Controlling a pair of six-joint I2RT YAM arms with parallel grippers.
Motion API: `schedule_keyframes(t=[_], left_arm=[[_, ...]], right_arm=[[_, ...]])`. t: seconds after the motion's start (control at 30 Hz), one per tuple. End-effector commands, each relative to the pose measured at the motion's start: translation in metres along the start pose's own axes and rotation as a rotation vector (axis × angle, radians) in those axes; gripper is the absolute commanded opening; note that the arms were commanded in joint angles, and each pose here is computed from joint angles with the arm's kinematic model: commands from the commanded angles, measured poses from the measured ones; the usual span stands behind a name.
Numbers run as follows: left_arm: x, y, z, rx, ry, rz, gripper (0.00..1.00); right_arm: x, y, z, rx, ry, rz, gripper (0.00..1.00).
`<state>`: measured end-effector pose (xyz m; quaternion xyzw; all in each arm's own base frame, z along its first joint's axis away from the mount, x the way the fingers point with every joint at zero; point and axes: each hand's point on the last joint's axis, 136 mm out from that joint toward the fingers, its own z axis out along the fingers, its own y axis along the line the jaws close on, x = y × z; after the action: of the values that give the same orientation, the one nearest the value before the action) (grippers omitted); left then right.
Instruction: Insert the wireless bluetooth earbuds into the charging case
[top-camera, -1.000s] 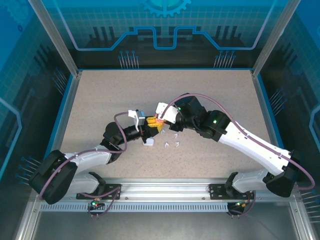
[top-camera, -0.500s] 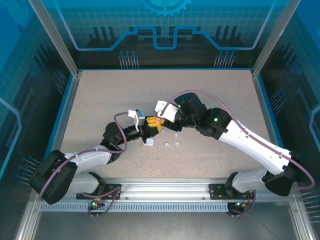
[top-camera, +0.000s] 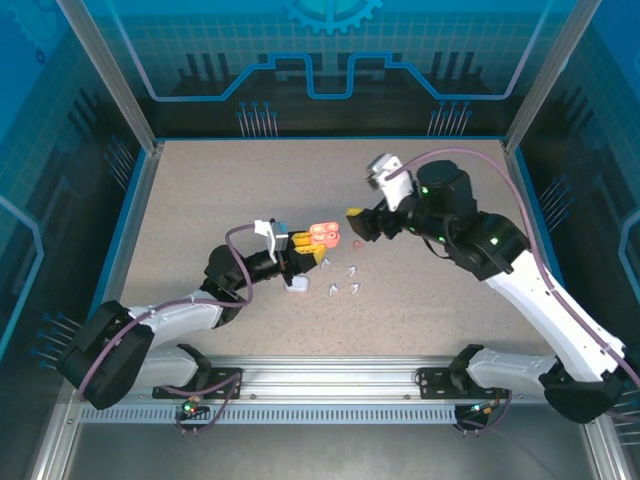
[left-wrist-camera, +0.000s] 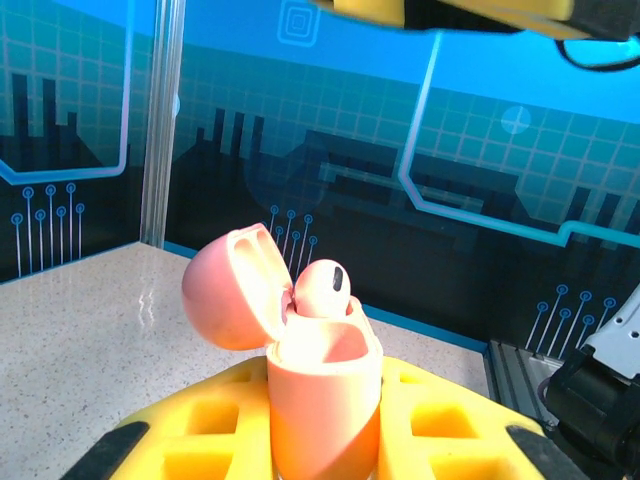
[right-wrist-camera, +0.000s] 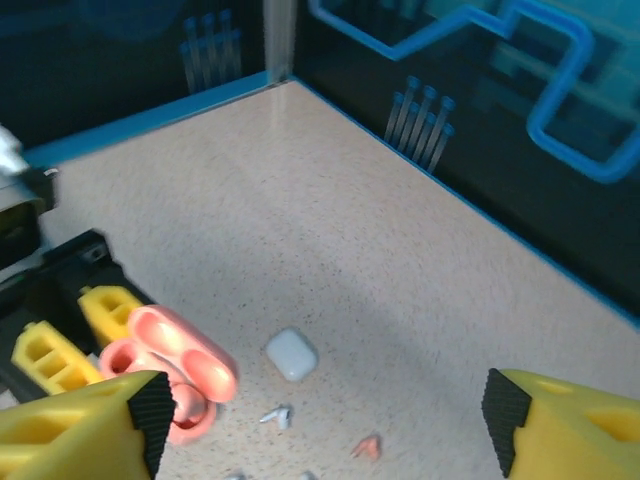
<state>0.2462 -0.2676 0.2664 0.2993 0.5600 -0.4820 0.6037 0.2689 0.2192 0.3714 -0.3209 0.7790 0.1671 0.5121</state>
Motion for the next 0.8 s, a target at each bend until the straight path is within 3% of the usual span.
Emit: schedule_keyframes(t=[0.0, 0.13, 0.43, 0.53, 0.77], left_arm=[[-0.019, -0.009, -0.006, -0.003, -0.060, 0.085, 0.00], [-0.024, -0.012, -0.011, -0.014, -0.062, 0.108, 0.00], [-0.035, -0.020, -0.019, -0.031, -0.039, 0.133, 0.00], [-0.036, -0.020, -0.021, -0.037, -0.035, 0.137, 0.00], [-0.035, -0.019, -0.022, -0.044, -0.028, 0.142, 0.00]], right_arm=[[0.031, -0.020, 0.006, 0.045, 0.043, 0.235, 0.91], [0.085, -0.041, 0.024, 0.098, 0.169, 0.409, 0.91], [0.203, -0.036, 0.100, 0.114, 0.563, 0.575, 0.78], [0.224, -0.036, 0.123, 0.121, 0.632, 0.622, 0.73], [0.257, -0.030, 0.169, 0.111, 0.707, 0.705, 0.74]])
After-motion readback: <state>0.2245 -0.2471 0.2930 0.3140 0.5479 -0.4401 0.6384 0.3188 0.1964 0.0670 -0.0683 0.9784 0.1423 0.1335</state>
